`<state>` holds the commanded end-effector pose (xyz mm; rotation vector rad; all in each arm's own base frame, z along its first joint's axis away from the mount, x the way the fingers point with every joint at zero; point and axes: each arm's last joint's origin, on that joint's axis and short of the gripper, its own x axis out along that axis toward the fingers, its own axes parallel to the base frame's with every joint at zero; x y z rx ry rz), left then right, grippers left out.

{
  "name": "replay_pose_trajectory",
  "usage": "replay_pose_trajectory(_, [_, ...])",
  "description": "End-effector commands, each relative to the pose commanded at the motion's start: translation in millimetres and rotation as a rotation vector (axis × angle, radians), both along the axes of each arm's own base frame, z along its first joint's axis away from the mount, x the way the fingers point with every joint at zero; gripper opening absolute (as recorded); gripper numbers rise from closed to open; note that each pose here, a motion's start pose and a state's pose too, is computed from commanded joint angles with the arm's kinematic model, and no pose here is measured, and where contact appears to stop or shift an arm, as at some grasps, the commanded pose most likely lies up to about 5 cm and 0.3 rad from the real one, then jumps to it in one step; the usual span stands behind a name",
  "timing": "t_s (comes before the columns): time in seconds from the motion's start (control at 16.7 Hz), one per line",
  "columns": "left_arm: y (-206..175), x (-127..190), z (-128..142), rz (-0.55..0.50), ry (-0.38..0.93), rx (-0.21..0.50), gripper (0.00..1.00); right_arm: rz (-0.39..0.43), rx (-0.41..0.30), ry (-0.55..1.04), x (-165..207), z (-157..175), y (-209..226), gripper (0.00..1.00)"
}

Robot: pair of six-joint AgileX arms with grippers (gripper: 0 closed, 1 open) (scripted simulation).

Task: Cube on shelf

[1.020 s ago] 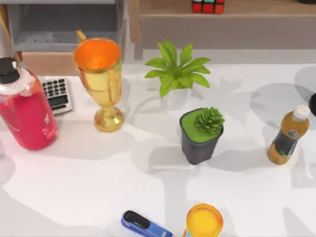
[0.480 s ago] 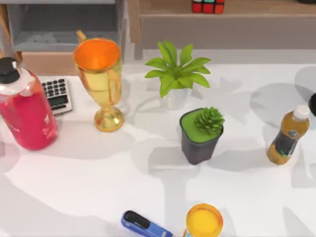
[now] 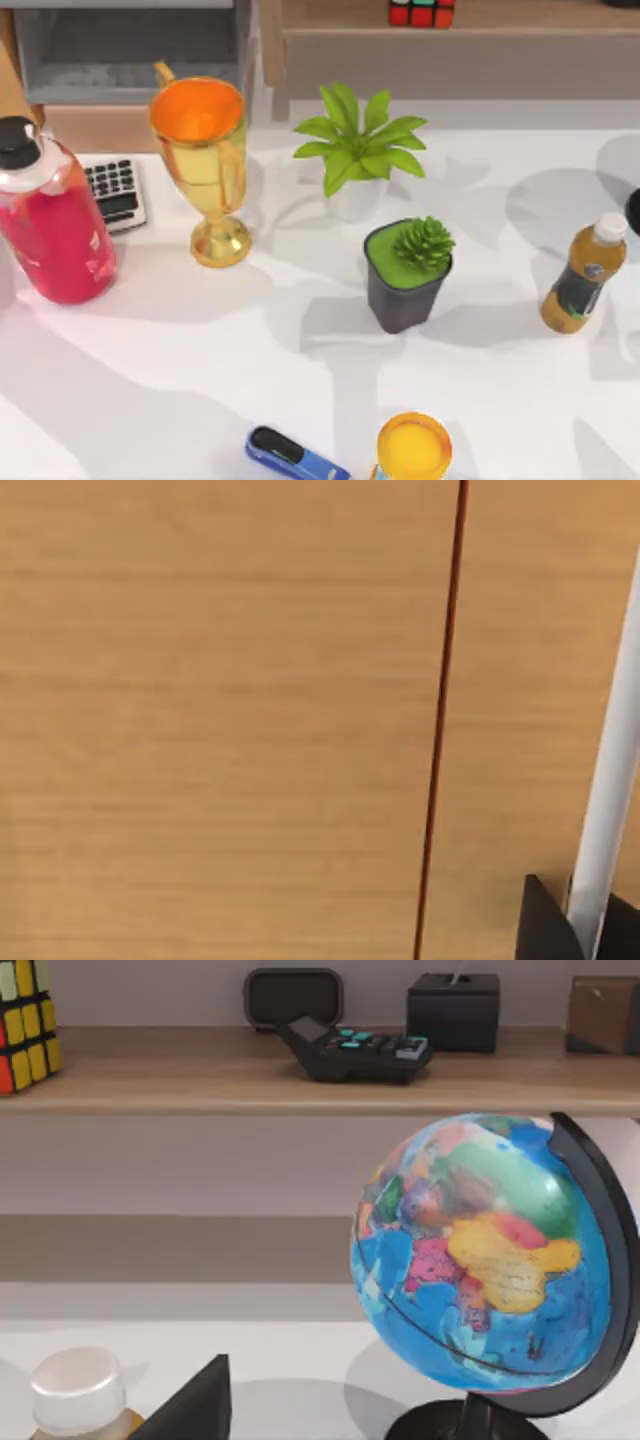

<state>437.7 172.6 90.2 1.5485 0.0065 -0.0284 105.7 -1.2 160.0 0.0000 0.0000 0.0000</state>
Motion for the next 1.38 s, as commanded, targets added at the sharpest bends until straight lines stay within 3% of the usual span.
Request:
replay_pose_trajectory(0.24, [-0.4, 1.9, -0.8, 0.0, 0.003, -0.001, 0.0, 0.0, 0.0, 0.0, 0.0, 0.0, 0.0, 1.0])
replay_pose_trajectory(1.02, [-0.4, 1.9, -0.8, 0.0, 0.003, -0.001, 0.98, 0.0, 0.0, 0.0, 0.0, 0.0, 0.0, 1.0])
replay_pose_trajectory(1.38, [-0.4, 1.9, -0.8, 0.0, 0.003, -0.001, 1.0, 0.0, 0.0, 0.0, 0.0, 0.0, 0.0, 1.0])
